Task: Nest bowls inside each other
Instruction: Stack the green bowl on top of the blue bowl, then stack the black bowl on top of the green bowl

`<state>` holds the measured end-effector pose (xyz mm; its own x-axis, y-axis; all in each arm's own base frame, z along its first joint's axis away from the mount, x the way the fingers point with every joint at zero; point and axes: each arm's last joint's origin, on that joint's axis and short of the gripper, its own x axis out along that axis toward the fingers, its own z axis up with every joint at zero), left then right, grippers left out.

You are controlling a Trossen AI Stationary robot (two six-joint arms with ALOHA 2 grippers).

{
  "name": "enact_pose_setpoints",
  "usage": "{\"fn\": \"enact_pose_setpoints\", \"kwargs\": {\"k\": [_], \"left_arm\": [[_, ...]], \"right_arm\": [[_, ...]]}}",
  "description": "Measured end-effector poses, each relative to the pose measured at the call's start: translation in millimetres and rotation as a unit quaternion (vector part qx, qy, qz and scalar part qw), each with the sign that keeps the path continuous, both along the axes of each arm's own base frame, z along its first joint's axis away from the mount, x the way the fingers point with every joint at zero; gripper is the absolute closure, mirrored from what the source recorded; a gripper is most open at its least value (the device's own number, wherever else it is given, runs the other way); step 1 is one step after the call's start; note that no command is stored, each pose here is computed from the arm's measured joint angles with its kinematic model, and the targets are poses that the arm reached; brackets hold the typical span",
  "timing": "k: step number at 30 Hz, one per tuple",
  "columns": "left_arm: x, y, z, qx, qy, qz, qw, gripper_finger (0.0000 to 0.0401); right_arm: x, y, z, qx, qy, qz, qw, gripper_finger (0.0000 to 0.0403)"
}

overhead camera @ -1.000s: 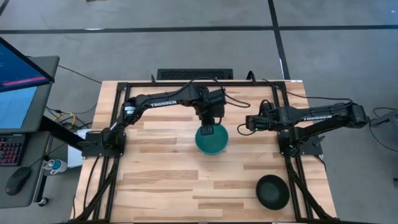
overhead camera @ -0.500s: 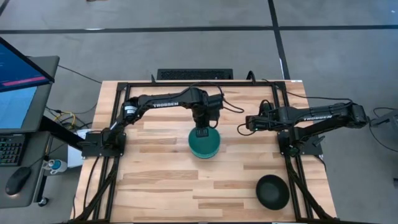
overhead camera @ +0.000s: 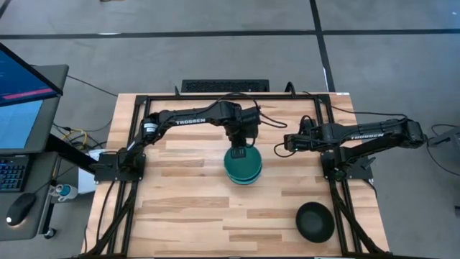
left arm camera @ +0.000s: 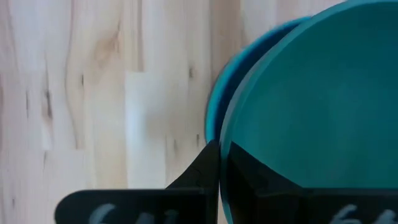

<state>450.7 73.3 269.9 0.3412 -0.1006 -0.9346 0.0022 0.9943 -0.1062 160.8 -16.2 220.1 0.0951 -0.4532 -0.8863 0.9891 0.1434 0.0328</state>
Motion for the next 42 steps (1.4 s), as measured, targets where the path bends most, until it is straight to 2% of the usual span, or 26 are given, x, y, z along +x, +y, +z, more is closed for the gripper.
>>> {"fn": "enact_pose_setpoints", "kwargs": {"k": [2, 7, 14, 21, 24, 29, 32, 34, 38, 42], "left_arm": [[0.6, 0.9, 0.2, 0.011, -0.003, 0.001, 1.0, 0.0401], [-3.2, 3.6, -2.0, 0.001, 0.015, 0.002, 1.0, 0.0401], [-9.2, 2.6, -19.3, -0.01, 0.06, 0.002, 0.998, 0.0401], [-3.5, -0.3, -18.9, -0.007, 0.034, -0.001, 0.999, 0.0397], [-3.5, -1.5, -18.9, -0.008, 0.035, 0.002, 0.999, 0.0376], [-4.1, -5.0, -19.2, -0.013, 0.043, 0.012, 0.999, 0.0314], [-9.7, -6.1, -19.1, -0.019, 0.072, 0.016, 0.997, 0.0279], [-14.7, -7.0, -15.0, -0.022, 0.095, 0.016, 0.995, 0.0262], [-13.4, -15.4, 8.7, -0.012, 0.07, 0.005, 0.997, 0.0252], [-10.2, -26.5, 55.6, 0.014, -0.022, -0.015, 1.0, 0.027]], "right_arm": [[0.0, 0.0, 0.0, 0.0, 0.0, 0.0, 1.0, 0.0152], [0.0, 0.0, 0.1, 0.0, 0.0, 0.001, 1.0, 0.0152], [0.0, 0.0, 0.1, 0.0, 0.002, 0.003, 1.0, 0.0152], [0.1, 0.0, 0.2, 0.0, 0.001, 0.003, 1.0, 0.0152], [0.1, 0.0, 0.2, 0.0, 0.001, 0.003, 1.0, 0.0152], [0.1, 0.0, 0.2, -0.001, 0.002, 0.005, 1.0, 0.0152], [0.0, -0.8, 0.2, -0.002, 0.007, 0.013, 1.0, 0.0152], [-0.2, -2.0, 0.2, -0.002, 0.008, 0.009, 1.0, 0.0152], [-0.5, -4.8, 0.2, -0.003, 0.012, 0.01, 1.0, 0.0152], [1.4, -6.5, 0.3, 0.003, 0.009, 0.022, 1.0, 0.0152]]}}
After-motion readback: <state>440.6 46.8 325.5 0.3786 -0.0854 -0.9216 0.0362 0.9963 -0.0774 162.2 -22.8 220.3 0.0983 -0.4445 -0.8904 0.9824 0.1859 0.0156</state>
